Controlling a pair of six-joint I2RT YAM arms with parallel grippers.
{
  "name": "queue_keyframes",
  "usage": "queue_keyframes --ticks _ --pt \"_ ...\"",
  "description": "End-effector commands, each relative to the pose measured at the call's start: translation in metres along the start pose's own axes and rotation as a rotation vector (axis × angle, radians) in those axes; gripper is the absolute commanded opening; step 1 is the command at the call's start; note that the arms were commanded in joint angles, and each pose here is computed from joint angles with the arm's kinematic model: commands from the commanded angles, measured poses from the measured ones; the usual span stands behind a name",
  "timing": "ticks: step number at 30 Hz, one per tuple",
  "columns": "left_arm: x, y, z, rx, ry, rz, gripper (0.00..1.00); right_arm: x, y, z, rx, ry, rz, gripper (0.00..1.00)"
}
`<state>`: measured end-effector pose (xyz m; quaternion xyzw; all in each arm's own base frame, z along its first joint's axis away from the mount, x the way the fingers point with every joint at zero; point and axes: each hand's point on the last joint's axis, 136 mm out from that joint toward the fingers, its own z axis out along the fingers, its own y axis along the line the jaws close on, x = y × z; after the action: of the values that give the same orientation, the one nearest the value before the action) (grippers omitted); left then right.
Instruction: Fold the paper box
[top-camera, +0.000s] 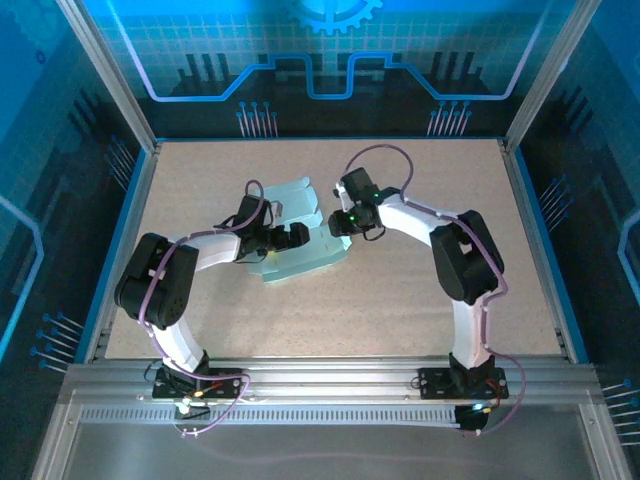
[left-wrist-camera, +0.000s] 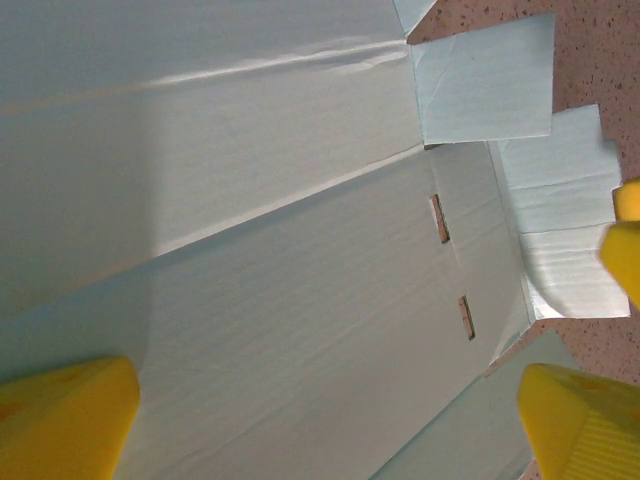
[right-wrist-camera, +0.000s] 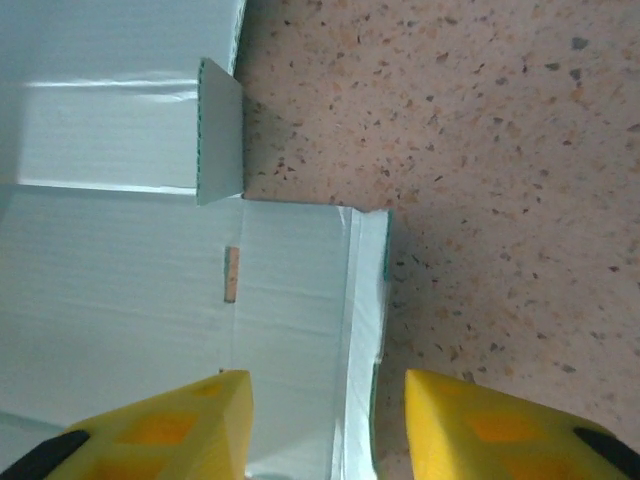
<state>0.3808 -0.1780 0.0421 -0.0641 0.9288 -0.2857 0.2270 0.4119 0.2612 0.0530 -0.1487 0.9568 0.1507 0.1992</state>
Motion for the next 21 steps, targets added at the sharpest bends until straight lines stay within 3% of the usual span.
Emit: queue_keyframes --ticks 1,4,6,9,14,21 --pt "0.043 0.008 0.005 -0.025 0.154 -0.034 0.99 0.004 -0.003 0.008 0.029 0.042 0.017 0.38" --pt "0.041 0.0 0.001 -0.01 0.145 -0.027 0.99 0.004 -0.005 0.013 0.04 0.043 0.043 0.24" --pt "0.038 -0.009 -0.005 0.012 0.137 -0.017 0.99 0.004 -0.01 0.011 0.06 0.026 0.075 0.09" --pt "0.032 -0.023 -0.016 0.028 0.111 0.002 0.99 0.004 -0.015 0.004 0.077 -0.005 0.103 0.0" --pt "0.022 -0.039 -0.036 0.043 0.07 0.028 0.99 0.008 -0.023 -0.013 0.083 -0.057 0.132 0.0" --pt "0.014 -0.042 -0.053 0.023 0.021 0.06 0.99 0.037 -0.042 -0.03 0.091 -0.02 0.072 0.0"
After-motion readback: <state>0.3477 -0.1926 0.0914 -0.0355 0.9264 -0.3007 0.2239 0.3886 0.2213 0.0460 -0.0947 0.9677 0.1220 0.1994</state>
